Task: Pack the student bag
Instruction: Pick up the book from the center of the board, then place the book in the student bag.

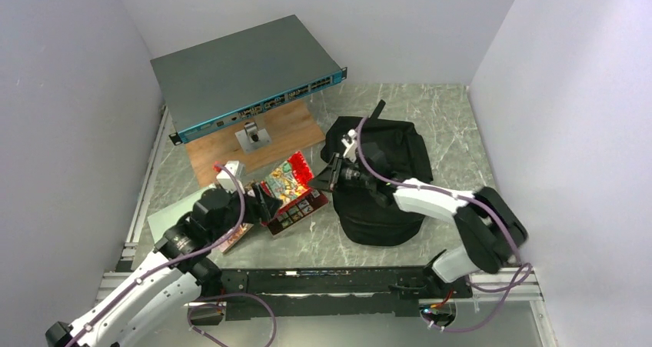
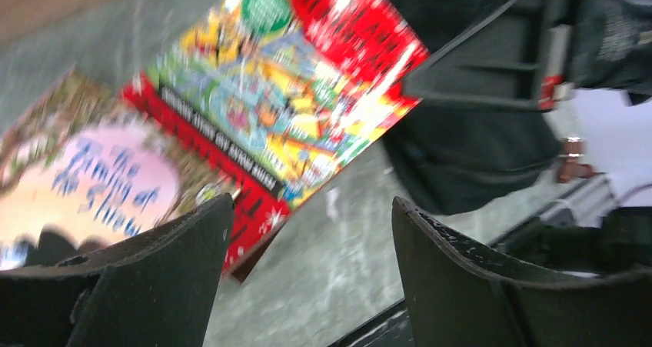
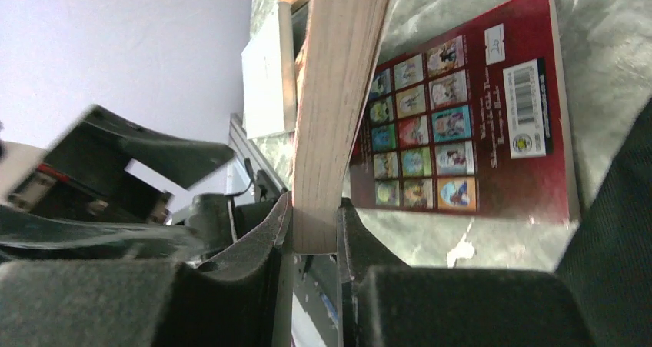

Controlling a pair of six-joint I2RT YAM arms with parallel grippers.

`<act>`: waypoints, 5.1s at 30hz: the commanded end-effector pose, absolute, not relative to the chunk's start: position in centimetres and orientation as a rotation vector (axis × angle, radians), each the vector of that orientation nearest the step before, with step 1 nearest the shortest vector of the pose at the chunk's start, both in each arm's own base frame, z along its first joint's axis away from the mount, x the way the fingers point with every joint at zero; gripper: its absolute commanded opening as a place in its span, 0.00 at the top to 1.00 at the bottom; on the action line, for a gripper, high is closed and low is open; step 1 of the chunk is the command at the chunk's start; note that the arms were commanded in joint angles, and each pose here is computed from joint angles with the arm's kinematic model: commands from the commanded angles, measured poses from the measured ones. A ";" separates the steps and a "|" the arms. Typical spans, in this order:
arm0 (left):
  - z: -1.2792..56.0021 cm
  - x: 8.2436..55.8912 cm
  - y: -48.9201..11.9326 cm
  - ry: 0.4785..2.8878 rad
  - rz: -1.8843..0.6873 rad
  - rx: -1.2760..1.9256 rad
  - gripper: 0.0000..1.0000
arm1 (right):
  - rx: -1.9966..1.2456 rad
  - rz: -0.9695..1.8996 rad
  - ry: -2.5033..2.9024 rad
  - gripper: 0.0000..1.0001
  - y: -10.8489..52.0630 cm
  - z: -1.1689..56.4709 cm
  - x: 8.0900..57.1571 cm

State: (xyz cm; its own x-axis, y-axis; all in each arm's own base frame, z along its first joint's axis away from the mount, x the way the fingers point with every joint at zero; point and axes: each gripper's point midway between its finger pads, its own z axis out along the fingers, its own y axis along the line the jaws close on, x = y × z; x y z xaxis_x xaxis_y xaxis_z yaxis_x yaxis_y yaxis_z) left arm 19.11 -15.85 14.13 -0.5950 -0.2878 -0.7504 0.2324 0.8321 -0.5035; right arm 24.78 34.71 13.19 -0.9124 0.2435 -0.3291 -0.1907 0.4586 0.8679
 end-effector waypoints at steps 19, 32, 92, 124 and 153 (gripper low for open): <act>21.0 19.1 -27.1 1.805 -0.057 0.867 0.12 | 0.377 1.418 2.182 1.00 28.0 25.5 22.4; 20.8 20.5 -24.5 1.882 0.171 0.709 0.84 | 0.181 1.374 2.139 1.00 27.2 26.7 21.4; 25.9 21.4 -37.9 1.837 -1.315 0.307 0.30 | 0.594 0.757 1.746 1.00 7.6 30.2 17.3; 14.8 20.7 -45.6 1.719 -0.315 1.321 0.77 | 0.576 0.505 1.780 1.00 0.7 30.5 12.3; 35.6 28.8 -46.4 1.528 -0.646 0.721 1.00 | 0.709 1.384 2.190 1.00 14.6 25.1 7.7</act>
State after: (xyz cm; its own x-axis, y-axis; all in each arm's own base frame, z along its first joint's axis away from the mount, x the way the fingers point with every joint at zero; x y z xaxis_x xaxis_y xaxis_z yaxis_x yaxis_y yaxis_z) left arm 30.97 -46.11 23.63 -0.1877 0.3077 -0.9328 0.7092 0.6995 0.0881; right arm 5.63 11.26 22.92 -0.7749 0.5928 -0.2196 0.2100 0.5691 0.7950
